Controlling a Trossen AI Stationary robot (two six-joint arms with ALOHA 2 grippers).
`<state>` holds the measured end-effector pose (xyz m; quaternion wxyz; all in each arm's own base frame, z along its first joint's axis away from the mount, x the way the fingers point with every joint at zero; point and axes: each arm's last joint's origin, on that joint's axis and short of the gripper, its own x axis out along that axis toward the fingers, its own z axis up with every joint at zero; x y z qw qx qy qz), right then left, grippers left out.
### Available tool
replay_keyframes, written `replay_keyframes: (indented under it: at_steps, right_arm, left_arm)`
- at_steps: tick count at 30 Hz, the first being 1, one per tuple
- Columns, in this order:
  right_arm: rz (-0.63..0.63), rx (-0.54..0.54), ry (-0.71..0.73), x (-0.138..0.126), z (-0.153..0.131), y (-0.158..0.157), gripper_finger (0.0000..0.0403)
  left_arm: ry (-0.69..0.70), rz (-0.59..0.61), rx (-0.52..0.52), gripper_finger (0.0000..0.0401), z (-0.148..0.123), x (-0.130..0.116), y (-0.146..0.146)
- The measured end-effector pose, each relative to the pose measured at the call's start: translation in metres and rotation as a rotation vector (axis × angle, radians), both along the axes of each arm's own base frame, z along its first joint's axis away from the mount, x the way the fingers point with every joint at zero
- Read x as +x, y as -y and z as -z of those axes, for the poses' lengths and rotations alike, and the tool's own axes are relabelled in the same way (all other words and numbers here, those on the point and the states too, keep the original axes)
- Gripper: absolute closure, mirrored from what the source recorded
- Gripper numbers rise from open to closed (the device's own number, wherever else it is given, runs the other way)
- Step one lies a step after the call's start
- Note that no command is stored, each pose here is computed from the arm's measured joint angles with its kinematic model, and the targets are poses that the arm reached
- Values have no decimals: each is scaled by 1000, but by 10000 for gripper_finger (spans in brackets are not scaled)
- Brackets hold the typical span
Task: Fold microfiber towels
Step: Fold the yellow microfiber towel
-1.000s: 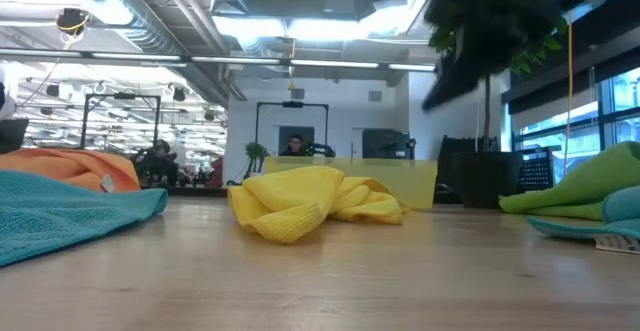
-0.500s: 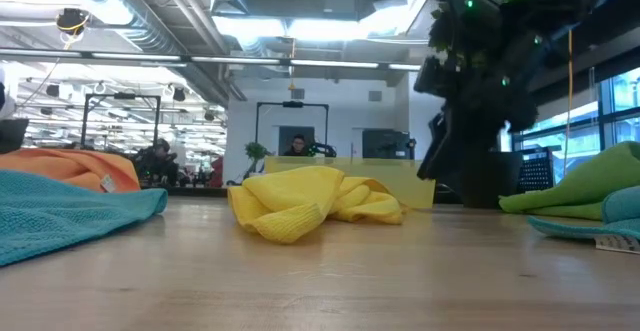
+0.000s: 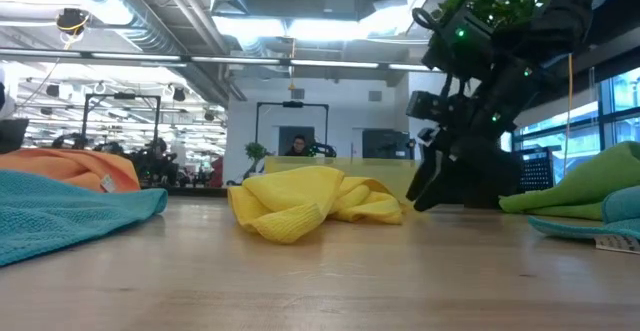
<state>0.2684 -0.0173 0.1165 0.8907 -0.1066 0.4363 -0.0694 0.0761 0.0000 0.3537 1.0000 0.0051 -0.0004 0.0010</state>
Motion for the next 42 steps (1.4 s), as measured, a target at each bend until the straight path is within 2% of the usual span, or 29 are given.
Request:
replay_keyframes:
  at_steps: [6,15,20,29,42]
  right_arm:
    - [-5,-7,-10,3,8,4,204]
    - [-22,-25,10,6,9,5,254]
    - [-20,-29,6,5,9,6,296]
    - [-22,-25,-1,5,9,6,395]
    - [-13,-8,5,5,9,6,397]
  left_arm:
    - [0,0,0,401,0,0,0]
    - [0,0,0,401,0,0,0]
    - [0,0,0,401,0,0,0]
    - [0,0,0,401,0,0,0]
    - [-1,0,0,401,0,0,0]
